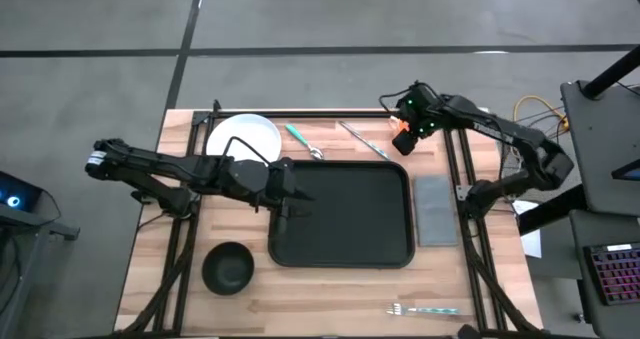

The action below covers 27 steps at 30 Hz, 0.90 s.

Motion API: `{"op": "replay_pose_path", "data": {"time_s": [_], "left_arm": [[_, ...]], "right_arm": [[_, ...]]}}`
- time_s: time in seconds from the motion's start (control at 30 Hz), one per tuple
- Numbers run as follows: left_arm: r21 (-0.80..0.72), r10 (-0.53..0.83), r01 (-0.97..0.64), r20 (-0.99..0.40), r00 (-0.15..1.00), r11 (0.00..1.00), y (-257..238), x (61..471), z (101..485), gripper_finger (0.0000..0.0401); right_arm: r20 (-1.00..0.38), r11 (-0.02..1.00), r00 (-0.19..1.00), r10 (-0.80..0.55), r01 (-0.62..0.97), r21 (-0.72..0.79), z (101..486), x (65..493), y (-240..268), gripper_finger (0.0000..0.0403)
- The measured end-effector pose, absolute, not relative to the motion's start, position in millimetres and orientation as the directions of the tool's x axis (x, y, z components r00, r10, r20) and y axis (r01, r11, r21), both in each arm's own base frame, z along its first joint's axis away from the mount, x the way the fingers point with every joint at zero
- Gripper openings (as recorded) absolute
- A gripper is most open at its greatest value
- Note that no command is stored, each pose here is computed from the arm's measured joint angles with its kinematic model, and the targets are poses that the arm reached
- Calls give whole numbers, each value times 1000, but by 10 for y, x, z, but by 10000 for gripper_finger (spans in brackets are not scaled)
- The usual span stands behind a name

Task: Set up tray
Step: Put the orange mug on the top left of the black serving tray

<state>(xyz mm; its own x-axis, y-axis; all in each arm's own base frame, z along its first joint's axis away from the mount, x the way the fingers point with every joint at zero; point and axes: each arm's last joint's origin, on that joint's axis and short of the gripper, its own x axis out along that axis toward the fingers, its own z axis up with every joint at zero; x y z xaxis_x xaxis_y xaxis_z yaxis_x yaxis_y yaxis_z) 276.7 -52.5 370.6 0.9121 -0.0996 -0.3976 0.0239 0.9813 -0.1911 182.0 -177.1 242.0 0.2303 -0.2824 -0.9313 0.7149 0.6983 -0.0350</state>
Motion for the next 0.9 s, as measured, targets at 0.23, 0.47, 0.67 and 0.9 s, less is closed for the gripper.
{"op": "replay_pose_path", "data": {"time_s": [0.23,0.47,0.67,0.9], "left_arm": [[-213,-102,16,-397,912,977,-527,2767,3707,159],[-227,-128,37,-398,908,973,-536,2765,3707,159],[-227,-128,38,-398,908,973,-536,2765,3706,159],[-227,-129,38,-398,908,973,-537,2765,3707,159]], "right_arm": [[-942,696,170,-288,713,-85,2228,1804,-1889,167],[-937,658,178,-299,750,-68,2229,1690,-2016,154],[-953,667,197,-230,745,-7,2093,1662,-2001,144],[-966,660,167,-196,751,-4,1970,1629,-1964,113]]}}
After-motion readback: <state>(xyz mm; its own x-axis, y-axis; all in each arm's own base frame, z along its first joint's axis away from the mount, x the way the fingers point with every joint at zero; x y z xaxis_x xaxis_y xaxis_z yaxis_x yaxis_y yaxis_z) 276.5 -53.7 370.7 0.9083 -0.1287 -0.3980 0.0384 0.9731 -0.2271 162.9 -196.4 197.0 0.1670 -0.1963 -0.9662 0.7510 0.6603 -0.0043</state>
